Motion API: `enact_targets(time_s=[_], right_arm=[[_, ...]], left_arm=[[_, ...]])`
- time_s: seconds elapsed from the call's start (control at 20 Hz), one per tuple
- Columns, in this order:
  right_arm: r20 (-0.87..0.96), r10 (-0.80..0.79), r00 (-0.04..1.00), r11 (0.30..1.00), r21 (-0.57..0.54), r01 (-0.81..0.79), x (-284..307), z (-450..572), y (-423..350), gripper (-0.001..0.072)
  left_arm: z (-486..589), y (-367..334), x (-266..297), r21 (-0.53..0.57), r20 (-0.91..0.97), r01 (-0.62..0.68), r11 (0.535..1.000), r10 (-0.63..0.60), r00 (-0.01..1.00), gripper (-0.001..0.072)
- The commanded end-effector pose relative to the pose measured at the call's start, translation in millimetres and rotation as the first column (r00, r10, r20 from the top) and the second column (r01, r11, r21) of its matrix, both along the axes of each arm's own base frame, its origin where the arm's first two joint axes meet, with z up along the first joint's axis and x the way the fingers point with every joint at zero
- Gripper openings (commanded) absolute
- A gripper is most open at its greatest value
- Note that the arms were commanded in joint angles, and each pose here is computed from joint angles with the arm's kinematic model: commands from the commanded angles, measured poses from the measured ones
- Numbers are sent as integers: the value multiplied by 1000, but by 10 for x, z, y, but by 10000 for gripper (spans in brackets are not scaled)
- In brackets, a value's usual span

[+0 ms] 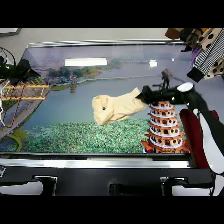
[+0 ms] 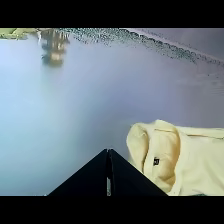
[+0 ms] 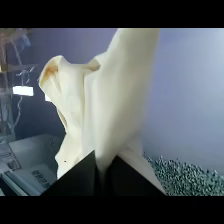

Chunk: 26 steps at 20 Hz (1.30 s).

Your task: Fold the clothes and pants, and hang the long-sleeved shirts on hangers.

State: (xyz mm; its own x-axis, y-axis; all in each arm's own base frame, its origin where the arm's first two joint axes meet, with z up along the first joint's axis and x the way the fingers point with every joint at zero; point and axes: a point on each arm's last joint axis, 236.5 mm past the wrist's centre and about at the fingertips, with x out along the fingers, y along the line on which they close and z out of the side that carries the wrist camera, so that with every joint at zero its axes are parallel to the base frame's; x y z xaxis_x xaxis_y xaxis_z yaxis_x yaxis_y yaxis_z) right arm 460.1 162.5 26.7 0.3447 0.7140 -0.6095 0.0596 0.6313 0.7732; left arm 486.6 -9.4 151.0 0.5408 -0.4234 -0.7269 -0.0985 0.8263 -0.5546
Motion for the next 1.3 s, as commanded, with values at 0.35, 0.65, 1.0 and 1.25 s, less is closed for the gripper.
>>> enact_targets(time_s=[0.35, 0.65, 1.0, 1.25], right_arm=[[164, -311, 936, 912, -225, 342, 712, 984, -1031, 29], [225, -540, 811, 801, -157, 577, 844, 1319, -2211, 28], [279, -789, 547, 562, -30, 826, 758, 1725, -3533, 28], [215, -871, 441, 443, -45, 896, 440, 1672, -4054, 28]], left_arm=[[0, 2, 0, 0, 0, 0, 1000, 0, 1000, 12], [0, 2, 1, 0, 0, -1, 1000, 1, 1000, 12], [0, 2, 0, 0, 0, -1, 1000, 1, 1000, 13], [0, 2, 0, -3, -3, -5, 1000, 5, 1000, 12]])
